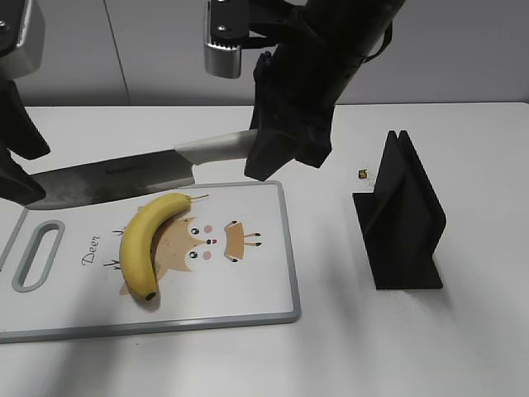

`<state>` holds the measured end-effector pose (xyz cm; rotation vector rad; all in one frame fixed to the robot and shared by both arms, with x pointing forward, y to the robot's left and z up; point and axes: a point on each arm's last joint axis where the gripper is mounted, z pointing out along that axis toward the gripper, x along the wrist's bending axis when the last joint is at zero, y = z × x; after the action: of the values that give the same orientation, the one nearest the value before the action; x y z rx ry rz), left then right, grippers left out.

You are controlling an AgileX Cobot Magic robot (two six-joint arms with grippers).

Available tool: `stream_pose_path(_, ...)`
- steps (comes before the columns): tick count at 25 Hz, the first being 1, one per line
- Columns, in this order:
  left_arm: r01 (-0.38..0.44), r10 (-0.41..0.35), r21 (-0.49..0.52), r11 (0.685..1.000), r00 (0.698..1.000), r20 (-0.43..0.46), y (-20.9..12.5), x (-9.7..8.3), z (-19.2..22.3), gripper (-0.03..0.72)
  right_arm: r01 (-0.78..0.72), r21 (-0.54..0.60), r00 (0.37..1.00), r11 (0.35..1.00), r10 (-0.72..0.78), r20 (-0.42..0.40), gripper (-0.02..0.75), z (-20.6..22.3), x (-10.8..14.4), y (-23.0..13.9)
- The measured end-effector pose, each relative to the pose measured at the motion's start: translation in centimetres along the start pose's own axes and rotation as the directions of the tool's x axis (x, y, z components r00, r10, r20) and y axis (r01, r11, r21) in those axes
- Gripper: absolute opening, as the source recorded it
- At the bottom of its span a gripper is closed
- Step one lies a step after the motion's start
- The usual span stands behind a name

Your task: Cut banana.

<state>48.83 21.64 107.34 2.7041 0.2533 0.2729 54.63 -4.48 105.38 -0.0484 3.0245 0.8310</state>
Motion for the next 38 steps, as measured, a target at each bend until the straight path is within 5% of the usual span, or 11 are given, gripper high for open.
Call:
stream_pose_path(14,0.023,-0.024,0.039,0.999,0.999,0.03,-0.5,1.2,2.3,0.485,0.001,-0.012,1.0,1.0,-0.001,0.002,0.162,0.0,0.0,0.1)
stream_pose_path(18,0.04,-0.041,0.04,0.998,0.999,0.03,-0.5,1.3,2.5,0.329,0.0,-0.013,1.0,1.0,0.0,0.004,0.162,0.1,-0.1,0.1)
stream_pose_path(23,0.043,-0.045,0.045,0.998,0.998,0.039,-0.6,1.2,2.5,0.017,-0.007,-0.014,1.0,1.0,0.007,0.01,0.162,0.7,-0.5,0.0)
stream_pose_path(29,0.055,-0.059,0.061,0.997,0.995,0.074,-0.8,1.4,3.5,-0.003,-0.023,0.004,1.0,1.0,0.023,0.008,0.162,1.1,-0.6,-0.3)
stream_pose_path(38,0.188,-0.2,0.111,0.976,0.974,0.104,-2.2,1.1,7.3,0.002,-0.196,0.156,0.98,0.968,0.199,-0.004,0.183,4.8,-1.0,-2.4)
